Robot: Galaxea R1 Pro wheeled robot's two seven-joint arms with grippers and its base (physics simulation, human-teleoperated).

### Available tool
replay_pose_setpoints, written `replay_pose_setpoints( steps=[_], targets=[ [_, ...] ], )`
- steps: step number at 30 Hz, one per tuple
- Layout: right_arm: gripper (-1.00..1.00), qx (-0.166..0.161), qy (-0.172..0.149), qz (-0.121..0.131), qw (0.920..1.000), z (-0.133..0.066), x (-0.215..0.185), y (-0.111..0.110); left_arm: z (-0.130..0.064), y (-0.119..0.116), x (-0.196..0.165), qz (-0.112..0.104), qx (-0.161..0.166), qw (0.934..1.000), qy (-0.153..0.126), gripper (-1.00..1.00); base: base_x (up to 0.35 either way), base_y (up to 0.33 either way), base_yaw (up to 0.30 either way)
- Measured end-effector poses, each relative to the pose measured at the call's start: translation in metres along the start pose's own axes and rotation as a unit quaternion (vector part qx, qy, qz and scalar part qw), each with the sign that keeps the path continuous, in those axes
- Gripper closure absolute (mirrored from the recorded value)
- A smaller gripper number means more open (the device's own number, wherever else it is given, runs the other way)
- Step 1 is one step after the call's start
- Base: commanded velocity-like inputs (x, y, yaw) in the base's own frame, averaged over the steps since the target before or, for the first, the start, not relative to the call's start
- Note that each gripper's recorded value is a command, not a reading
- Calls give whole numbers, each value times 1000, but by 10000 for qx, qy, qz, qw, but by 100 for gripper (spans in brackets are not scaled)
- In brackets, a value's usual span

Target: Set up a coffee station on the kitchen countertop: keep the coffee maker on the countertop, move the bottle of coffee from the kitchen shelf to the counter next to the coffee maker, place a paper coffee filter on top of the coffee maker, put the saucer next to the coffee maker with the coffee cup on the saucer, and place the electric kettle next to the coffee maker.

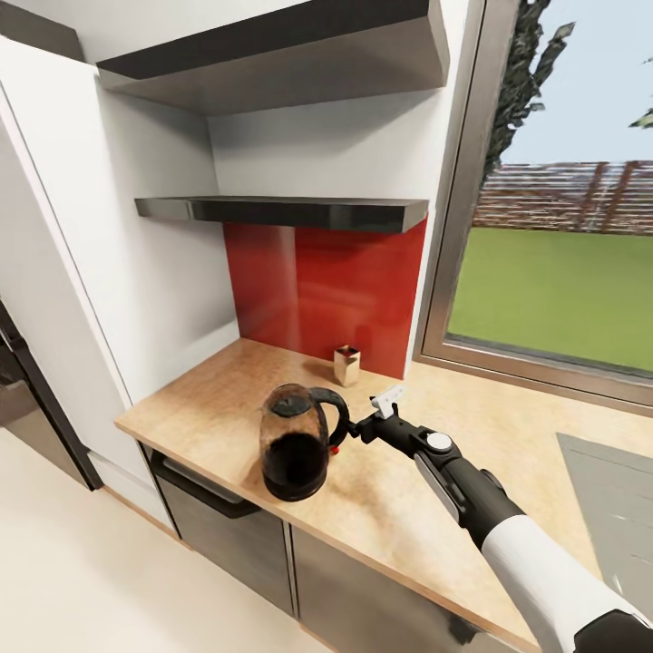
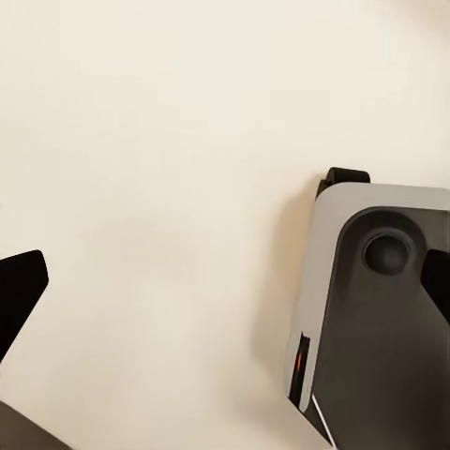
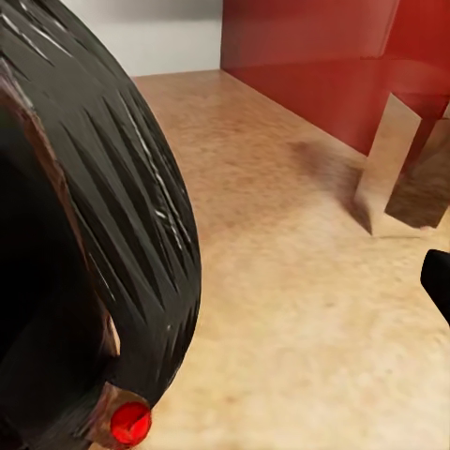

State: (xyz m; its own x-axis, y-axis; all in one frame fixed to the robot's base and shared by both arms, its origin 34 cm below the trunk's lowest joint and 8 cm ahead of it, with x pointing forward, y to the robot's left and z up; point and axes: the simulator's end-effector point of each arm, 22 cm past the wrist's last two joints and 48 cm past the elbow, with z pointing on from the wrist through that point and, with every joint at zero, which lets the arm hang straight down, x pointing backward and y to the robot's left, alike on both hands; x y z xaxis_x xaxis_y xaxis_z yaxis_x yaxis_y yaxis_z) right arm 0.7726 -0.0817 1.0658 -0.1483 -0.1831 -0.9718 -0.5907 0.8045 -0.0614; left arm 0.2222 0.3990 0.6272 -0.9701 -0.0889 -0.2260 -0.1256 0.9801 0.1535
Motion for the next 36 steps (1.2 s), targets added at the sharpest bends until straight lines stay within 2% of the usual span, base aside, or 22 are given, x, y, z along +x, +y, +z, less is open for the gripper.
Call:
replay_pose_setpoints(
  steps=[36],
  targets=[
    [-100,4,0,0,10000,0,0,0,0,0,1,-11,-2,10000,21,-100,27,38,0]
  ],
)
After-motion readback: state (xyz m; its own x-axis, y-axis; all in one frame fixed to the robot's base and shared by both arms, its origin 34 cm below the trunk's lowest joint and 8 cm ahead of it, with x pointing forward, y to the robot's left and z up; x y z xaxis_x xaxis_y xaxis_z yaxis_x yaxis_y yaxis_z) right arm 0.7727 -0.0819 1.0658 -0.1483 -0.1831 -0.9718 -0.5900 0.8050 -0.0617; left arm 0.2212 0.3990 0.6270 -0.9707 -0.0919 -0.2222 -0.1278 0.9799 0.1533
